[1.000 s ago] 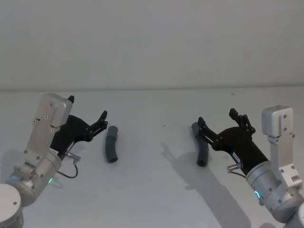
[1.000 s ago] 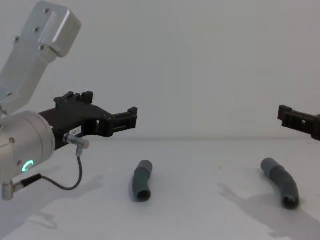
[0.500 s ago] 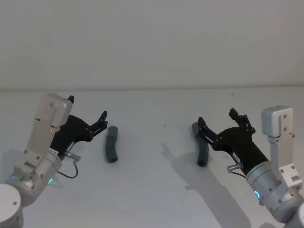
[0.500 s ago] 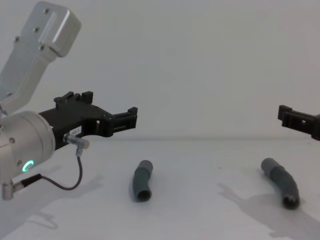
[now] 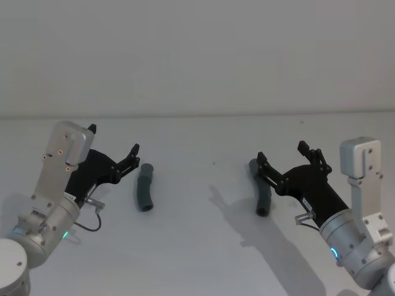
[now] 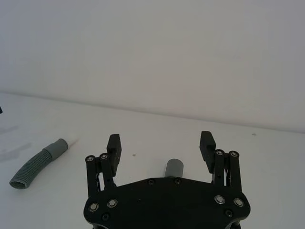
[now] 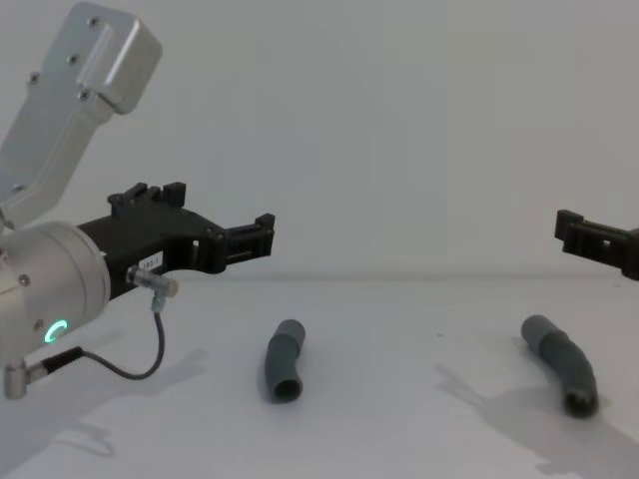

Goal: Use both hands to pick up one end of the pipe from the table, align the ends, and insert them.

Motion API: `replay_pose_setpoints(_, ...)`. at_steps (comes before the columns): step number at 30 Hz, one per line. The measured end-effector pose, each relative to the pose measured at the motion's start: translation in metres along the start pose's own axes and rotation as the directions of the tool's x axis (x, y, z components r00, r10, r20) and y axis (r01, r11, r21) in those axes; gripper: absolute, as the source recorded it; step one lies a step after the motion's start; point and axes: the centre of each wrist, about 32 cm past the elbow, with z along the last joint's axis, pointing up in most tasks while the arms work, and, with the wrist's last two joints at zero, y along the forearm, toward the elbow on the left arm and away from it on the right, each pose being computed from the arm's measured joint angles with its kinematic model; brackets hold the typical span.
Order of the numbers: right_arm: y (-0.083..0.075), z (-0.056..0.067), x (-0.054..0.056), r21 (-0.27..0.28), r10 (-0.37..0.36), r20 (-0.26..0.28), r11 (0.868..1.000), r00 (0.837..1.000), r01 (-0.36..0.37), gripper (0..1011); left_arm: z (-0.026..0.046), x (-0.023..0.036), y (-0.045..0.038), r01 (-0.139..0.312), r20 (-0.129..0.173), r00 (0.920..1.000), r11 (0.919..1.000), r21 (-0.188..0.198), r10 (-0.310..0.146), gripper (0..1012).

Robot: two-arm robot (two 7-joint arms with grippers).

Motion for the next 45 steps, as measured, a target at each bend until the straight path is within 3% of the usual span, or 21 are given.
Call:
replay_pose_setpoints(35,0.000,0.000,0.000,0.000,0.000,0.000,1.000,1.000,0.000,1003,0.0008,-0.0002,-0.0003,-0.001,0.000,1.0000,1.0000,0.003,0.001,1002)
replay_pose_setpoints(43,0.000,0.000,0.000,0.000,0.000,0.000,1.000,1.000,0.000,1003,0.0077,-0.0007,-0.0026,-0.011,-0.002,0.9999,0.9992,0.038,0.011,1001)
replay_pose_setpoints(45,0.000,0.000,0.000,0.000,0.000,0.000,1.000,1.000,0.000,1003,0.0135,-0.0008,-0.0049,-0.016,-0.005,0.9998,0.9979,0.063,0.017,1002)
